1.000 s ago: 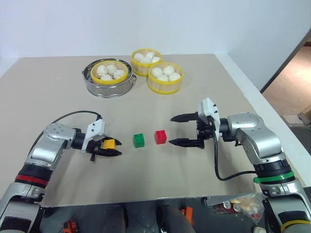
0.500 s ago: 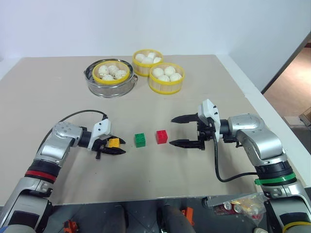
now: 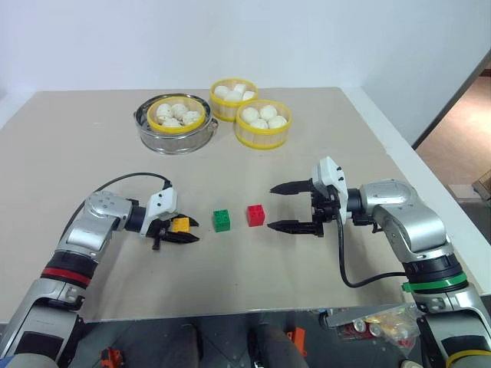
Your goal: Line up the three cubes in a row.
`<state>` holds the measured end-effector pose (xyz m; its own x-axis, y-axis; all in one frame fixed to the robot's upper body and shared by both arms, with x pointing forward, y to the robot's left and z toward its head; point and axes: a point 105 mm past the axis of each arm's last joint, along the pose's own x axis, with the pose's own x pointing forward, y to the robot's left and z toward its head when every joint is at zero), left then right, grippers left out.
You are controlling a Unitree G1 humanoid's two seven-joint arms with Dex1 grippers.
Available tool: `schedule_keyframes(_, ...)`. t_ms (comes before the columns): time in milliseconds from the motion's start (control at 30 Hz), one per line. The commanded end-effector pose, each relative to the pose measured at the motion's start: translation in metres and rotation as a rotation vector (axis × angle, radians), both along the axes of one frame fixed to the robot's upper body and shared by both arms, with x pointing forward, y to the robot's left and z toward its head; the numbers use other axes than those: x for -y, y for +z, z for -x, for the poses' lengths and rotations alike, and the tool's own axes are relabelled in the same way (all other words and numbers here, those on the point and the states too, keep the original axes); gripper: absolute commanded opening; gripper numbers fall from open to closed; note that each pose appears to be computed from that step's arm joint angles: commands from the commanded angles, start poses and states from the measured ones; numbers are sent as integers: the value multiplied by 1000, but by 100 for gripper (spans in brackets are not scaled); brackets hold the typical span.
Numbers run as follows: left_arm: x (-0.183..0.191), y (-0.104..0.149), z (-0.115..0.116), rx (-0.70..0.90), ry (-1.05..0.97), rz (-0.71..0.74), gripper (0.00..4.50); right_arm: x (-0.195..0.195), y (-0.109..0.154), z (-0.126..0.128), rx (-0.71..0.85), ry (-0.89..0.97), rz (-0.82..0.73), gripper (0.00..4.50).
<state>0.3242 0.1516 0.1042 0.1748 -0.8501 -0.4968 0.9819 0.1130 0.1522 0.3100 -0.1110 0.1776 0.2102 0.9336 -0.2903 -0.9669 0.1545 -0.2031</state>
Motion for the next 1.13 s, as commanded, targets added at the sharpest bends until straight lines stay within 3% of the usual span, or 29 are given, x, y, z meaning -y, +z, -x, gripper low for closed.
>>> schedule_keyframes(33,-6,-7,-3,-19,44,-29,140,-3,11,3,49,22,0,450)
schedule_keyframes(133,-5,-7,-4,-42,59,-9,140,-2,11,2,49,21,1,450)
schedule_keyframes(200,-4,-8,-4,-42,60,-10,244,-2,10,2,50,20,2,450)
schedule_keyframes(400,2,-1,-5,-6,46,6,440,-2,10,3,48,19,-3,450)
schedule_keyframes(567,-2,19,-4,31,55,34,447,-5,18,5,43,14,-52,450)
schedule_keyframes(733,-11,75,0,21,167,234,447,-9,49,5,64,-19,-177,450)
schedule_keyframes(867,-28,101,-6,41,340,397,447,0,59,-6,98,-115,-229,450)
schedule_keyframes(1033,-73,88,-16,175,680,420,447,30,36,-28,196,-374,-229,450)
schedule_keyframes(1133,-89,75,-10,229,793,414,447,38,21,-29,216,-470,-241,450)
